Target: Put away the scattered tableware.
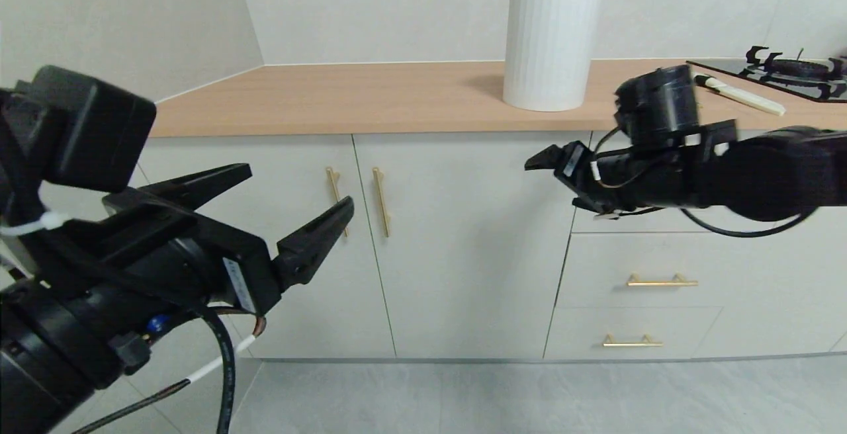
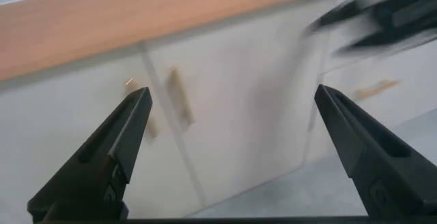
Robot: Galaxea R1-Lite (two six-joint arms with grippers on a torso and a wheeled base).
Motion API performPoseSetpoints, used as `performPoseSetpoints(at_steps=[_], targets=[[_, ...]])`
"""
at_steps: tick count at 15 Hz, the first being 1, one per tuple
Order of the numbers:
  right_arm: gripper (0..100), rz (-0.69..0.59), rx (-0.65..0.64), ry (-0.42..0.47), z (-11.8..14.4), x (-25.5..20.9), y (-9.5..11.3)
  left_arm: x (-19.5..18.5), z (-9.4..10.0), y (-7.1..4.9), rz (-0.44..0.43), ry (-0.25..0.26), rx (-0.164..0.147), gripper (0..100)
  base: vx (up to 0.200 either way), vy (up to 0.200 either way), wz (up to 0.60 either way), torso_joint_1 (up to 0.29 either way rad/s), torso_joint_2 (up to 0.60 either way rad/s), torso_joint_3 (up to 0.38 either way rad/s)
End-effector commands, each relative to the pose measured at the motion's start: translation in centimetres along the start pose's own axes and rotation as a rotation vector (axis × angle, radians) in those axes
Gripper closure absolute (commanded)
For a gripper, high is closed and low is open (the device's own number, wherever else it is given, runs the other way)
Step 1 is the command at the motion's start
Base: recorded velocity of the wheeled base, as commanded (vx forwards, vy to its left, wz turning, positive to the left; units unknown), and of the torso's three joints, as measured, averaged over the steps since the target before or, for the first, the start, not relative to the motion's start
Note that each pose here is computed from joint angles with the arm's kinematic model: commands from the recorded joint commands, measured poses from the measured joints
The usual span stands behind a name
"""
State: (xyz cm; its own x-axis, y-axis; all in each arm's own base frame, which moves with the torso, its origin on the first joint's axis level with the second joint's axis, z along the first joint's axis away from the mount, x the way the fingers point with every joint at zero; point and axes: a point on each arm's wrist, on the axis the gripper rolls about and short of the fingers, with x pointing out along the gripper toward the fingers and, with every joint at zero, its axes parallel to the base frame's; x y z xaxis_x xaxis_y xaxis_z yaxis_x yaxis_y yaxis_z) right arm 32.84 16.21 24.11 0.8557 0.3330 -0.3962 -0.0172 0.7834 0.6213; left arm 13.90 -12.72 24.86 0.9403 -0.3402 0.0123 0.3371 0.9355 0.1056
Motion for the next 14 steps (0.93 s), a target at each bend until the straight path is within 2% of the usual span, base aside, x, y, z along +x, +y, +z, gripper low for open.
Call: performPoseSetpoints(at_steps=[1, 2, 3, 4, 5, 7, 8, 9, 11, 14], targets=[[0, 0.052, -0.117, -0.147, -0.7, -14.7, -0.8, -1.3, -1.1, 1.8, 0.068, 0.014, 0.004, 0, 0.000, 0.000, 0.00, 0.000, 0.00, 0.000], [0, -0.046, -0.186, -0.233, -1.7, -19.1, -3.4, -3.3, -2.6, 3.3, 0.123, 0.027, 0.007, 0, 0.000, 0.000, 0.00, 0.000, 0.00, 0.000], [0, -0.122, -0.207, -0.287, -2.4, -21.7, -5.6, -5.1, -3.6, 4.2, 0.157, 0.024, 0.005, 0, 0.000, 0.000, 0.00, 0.000, 0.00, 0.000], [0, -0.154, -0.213, -0.308, -2.7, -22.7, -6.6, -5.8, -4.0, 4.6, 0.173, 0.020, 0.003, 0, 0.000, 0.000, 0.00, 0.000, 0.00, 0.000], [0, -0.219, -0.238, -0.384, -3.7, -26.3, -9.1, -8.1, -5.5, 5.8, 0.241, 0.031, 0.005, 0, 0.000, 0.000, 0.00, 0.000, 0.00, 0.000], [0, -0.313, -0.299, -0.492, -5.8, -31.3, -11.4, -11.4, -7.4, 6.6, 0.306, 0.047, 0.008, 0, 0.000, 0.000, 0.00, 0.000, 0.00, 0.000], [0, -0.351, -0.316, -0.522, -6.9, -32.9, -12.1, -12.6, -8.0, 6.9, 0.334, 0.056, 0.010, 0, 0.000, 0.000, 0.00, 0.000, 0.00, 0.000], [0, -0.439, -0.327, -0.605, -9.3, -36.1, -13.4, -15.2, -9.3, 7.2, 0.400, 0.083, 0.015, 0, 0.000, 0.000, 0.00, 0.000, 0.00, 0.000], [0, -0.465, -0.332, -0.674, -11.5, -38.3, -14.3, -17.5, -10.3, 7.1, 0.449, 0.075, 0.011, 0, 0.000, 0.000, 0.00, 0.000, 0.00, 0.000], [0, -0.508, -0.319, -0.693, -15.0, -39.2, -16.3, -19.3, -11.9, 6.5, 0.512, 0.047, 0.003, 0, 0.000, 0.000, 0.00, 0.000, 0.00, 0.000]])
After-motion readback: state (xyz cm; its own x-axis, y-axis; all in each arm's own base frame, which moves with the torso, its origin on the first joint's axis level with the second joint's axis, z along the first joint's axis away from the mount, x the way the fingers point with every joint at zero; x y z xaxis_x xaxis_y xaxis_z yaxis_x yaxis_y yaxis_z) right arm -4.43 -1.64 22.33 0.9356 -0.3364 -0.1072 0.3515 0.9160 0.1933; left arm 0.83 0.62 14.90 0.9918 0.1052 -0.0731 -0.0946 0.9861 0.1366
